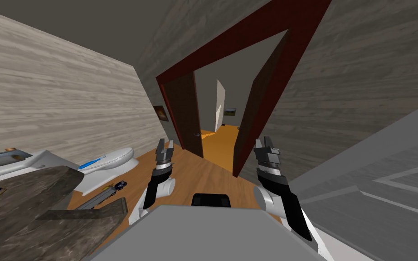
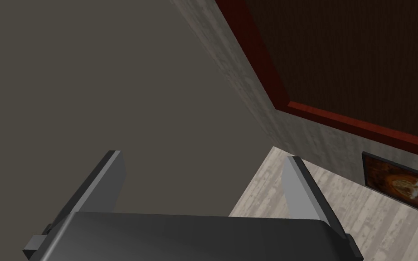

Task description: Push the door open

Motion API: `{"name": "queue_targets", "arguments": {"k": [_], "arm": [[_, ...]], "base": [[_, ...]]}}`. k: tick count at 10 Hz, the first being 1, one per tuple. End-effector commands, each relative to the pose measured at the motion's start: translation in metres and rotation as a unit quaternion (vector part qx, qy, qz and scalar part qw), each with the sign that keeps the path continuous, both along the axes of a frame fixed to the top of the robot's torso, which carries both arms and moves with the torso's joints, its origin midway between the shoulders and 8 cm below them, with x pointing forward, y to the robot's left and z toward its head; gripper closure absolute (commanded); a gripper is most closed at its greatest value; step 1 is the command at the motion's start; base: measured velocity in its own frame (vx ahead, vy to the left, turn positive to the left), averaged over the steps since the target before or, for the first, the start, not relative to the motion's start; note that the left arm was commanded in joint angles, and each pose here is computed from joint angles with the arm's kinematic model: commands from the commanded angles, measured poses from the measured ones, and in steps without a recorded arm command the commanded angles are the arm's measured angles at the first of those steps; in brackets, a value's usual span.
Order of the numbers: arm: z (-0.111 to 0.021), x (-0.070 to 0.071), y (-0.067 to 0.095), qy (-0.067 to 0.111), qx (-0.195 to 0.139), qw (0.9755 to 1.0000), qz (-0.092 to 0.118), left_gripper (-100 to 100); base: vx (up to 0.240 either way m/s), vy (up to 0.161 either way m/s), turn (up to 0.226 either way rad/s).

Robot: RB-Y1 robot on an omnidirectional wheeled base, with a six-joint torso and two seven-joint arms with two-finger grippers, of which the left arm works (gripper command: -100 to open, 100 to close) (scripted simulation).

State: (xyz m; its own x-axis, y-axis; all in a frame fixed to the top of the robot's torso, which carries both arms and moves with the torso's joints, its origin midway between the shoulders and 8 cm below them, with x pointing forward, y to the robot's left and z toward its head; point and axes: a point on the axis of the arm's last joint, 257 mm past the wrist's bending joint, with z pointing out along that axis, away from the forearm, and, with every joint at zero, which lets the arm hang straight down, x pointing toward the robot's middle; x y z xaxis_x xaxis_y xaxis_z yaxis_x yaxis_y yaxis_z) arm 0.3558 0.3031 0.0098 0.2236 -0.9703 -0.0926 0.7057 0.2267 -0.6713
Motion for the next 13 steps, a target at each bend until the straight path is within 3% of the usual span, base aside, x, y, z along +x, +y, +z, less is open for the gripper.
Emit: {"name": "queue_targets", "arguments": {"k": [1,7,13], "arm": [[-0.012,0.008,0.004,0.013,-0.001,0.9999,0.001,-100],[-0.063,0.040,0.013,0.063,-0.005,0.9980,0.004,-100],[-0.118,0.068,0.021,0.115,-0.013,0.9932,0.009,-100]], "base": [[0.069,0.098,-0.111],[0.078,0.105,-0.129],[0.074,0.122,-0.143]]}}
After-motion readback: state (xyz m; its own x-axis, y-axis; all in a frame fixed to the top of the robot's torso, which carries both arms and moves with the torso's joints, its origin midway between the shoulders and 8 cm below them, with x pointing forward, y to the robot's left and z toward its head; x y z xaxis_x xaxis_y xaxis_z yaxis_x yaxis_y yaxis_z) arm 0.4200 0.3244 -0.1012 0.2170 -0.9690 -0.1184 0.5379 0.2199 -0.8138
